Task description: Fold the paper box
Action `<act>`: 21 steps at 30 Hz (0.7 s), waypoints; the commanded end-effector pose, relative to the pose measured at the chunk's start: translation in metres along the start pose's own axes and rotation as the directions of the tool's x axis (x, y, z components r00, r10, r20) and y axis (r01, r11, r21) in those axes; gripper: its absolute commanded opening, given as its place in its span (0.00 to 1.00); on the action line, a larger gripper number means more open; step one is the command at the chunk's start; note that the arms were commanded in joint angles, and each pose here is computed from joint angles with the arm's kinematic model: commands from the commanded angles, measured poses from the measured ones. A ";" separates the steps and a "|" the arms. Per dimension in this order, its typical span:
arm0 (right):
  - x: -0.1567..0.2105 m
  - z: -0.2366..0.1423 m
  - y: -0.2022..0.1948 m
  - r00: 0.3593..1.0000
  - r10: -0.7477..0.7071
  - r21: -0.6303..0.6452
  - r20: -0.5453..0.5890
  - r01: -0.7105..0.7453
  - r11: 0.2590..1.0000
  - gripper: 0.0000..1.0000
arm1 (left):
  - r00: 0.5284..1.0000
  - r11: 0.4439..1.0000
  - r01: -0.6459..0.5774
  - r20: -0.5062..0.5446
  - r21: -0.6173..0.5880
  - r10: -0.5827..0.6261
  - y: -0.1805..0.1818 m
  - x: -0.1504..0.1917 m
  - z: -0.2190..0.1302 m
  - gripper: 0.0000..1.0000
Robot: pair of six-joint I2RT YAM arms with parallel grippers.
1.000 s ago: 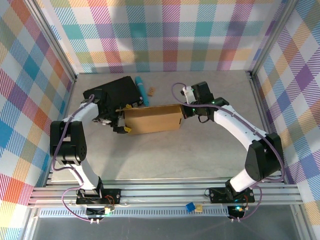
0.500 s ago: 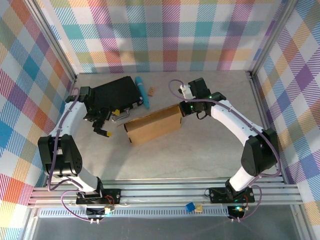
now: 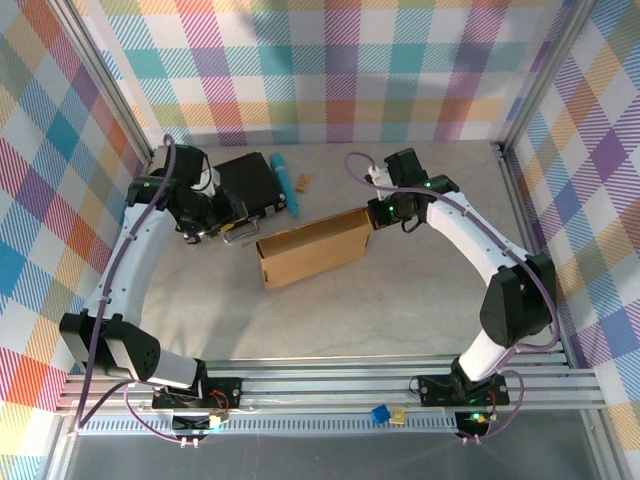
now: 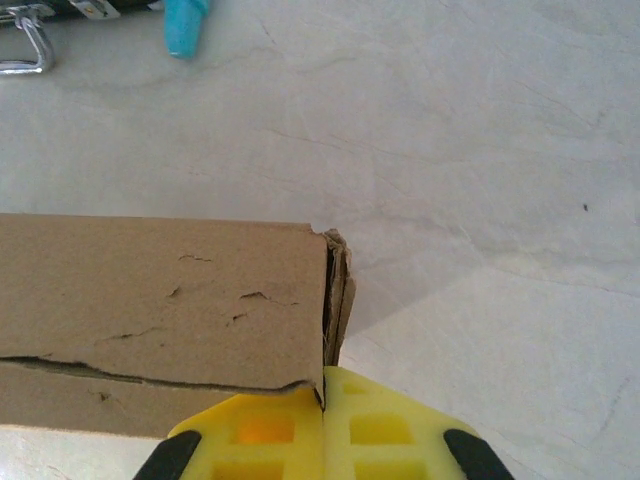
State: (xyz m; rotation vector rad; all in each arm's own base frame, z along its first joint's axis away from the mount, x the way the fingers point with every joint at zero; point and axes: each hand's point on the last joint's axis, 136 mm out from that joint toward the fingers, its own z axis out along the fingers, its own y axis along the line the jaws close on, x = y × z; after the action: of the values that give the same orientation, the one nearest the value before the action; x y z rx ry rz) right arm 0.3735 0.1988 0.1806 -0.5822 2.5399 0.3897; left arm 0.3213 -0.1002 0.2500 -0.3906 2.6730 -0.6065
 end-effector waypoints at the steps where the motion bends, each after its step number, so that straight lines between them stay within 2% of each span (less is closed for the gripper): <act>1: 0.020 0.002 -0.003 0.995 -0.013 -0.010 -0.100 0.012 1.000 0.00 | 0.973 0.971 -0.226 0.036 -0.073 0.229 0.001 0.008 -0.022 0.35; 5: 0.018 0.002 -0.004 0.995 -0.011 -0.023 -0.101 0.009 1.000 0.00 | 0.939 0.936 -0.336 0.032 -0.104 0.341 -0.001 0.017 -0.024 0.41; 10: 0.013 0.004 -0.002 0.993 0.008 -0.038 -0.119 -0.013 0.999 0.00 | 0.910 0.910 -0.413 0.045 0.026 0.412 -0.027 0.031 -0.030 0.45; 13: 0.008 0.006 0.001 0.992 0.019 -0.050 -0.121 -0.025 0.998 0.00 | 0.890 0.889 -0.455 0.044 0.052 0.454 -0.031 0.046 -0.035 0.45; 18: 0.004 0.008 0.005 0.992 0.033 -0.059 -0.120 -0.041 0.997 0.00 | 0.900 0.901 -0.435 0.034 0.015 0.434 -0.014 0.065 -0.047 0.46; 21: 0.004 0.010 0.009 0.992 0.031 -0.060 -0.122 -0.039 0.997 0.00 | 0.909 0.909 -0.417 0.002 -0.025 0.417 0.002 0.079 -0.049 0.51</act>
State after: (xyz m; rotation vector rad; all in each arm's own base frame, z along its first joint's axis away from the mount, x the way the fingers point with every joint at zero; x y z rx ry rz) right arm 0.3799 0.2076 0.1813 -0.6147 2.5898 0.4525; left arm 0.2504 -0.1173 0.2788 0.1748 2.5788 -0.4866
